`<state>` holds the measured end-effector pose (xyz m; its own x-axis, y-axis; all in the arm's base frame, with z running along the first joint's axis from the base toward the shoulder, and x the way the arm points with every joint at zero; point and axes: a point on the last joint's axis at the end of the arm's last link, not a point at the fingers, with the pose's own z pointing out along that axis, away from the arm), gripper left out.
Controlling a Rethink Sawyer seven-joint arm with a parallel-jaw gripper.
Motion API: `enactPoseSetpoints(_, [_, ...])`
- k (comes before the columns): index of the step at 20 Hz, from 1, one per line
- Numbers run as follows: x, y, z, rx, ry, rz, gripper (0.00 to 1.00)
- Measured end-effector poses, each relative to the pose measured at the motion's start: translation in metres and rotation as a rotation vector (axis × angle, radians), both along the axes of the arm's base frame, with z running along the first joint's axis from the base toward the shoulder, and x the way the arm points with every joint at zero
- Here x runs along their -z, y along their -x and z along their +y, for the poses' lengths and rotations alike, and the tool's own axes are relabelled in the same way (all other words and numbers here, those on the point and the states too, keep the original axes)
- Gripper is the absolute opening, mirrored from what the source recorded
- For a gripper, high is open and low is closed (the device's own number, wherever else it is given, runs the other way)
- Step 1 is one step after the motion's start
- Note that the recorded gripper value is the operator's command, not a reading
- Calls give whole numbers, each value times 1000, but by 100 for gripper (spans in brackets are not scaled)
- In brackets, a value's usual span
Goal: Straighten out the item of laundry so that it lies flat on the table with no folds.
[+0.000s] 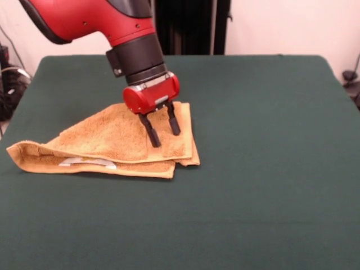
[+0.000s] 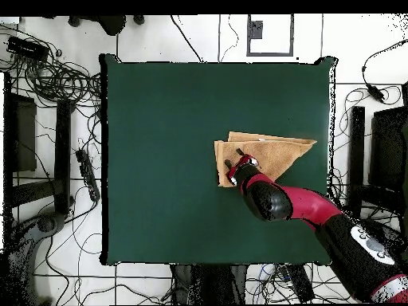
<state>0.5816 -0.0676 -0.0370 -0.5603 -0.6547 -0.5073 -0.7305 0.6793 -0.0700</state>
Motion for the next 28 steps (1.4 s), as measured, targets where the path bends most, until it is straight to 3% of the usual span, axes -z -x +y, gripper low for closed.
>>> enactPoseSetpoints(14, [-2,4,-6,41,-58,-49,100])
enactPoseSetpoints(28, [-3,-2,17,32,-134,-112,100])
